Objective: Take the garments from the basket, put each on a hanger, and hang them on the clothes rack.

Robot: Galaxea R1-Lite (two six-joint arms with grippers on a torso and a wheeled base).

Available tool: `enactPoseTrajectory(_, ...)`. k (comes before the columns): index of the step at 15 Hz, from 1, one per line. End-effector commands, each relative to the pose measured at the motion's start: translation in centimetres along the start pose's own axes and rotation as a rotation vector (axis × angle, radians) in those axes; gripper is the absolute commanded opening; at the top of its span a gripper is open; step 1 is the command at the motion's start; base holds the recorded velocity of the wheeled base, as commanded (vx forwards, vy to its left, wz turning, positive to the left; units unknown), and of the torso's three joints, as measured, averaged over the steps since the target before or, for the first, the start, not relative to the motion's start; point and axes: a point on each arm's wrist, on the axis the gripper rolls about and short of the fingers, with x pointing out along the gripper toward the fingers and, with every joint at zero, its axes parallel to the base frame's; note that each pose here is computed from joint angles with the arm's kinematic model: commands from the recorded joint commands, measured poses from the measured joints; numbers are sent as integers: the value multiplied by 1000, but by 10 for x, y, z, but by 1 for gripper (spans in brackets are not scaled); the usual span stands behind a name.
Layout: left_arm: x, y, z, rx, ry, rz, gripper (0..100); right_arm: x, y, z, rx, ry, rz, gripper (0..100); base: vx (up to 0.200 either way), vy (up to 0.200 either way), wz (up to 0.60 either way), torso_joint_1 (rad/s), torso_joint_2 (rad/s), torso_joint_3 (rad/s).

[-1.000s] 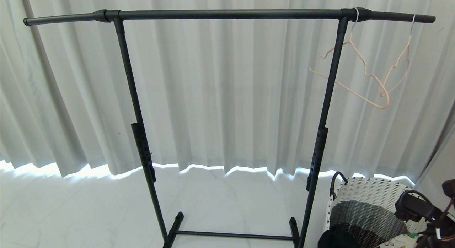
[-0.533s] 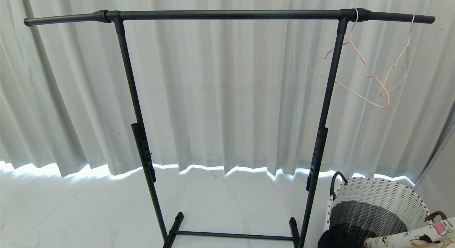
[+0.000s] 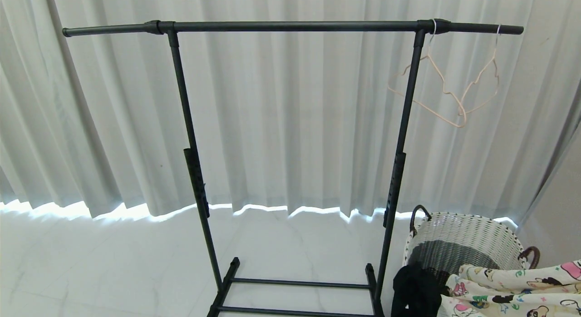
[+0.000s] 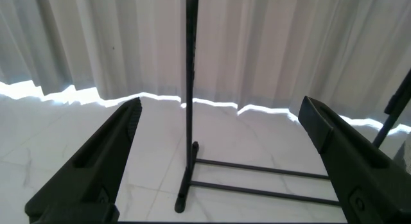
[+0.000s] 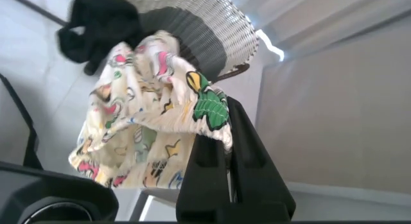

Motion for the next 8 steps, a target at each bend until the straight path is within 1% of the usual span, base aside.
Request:
enactPoseTrajectory(1,0,0,0,-1,0,0,100,2,0,3,-20,-13,27,0,-200,0,0,2,2,7)
enactPoseTrajectory(3,0,0,0,-1,2,0,100,5,-2,10,-32,-22,45,0,-200,0,0,2,2,5)
enactPoseTrajectory(6,0,0,0,1,2,0,100,21,-7,26,-14,-27,61,0,0,0,0,0,0,0)
enactPoseTrajectory(8,0,0,0,-5,-1,0,100,35,-6,37,23,-48,94,0,0,0,0,0,0,0)
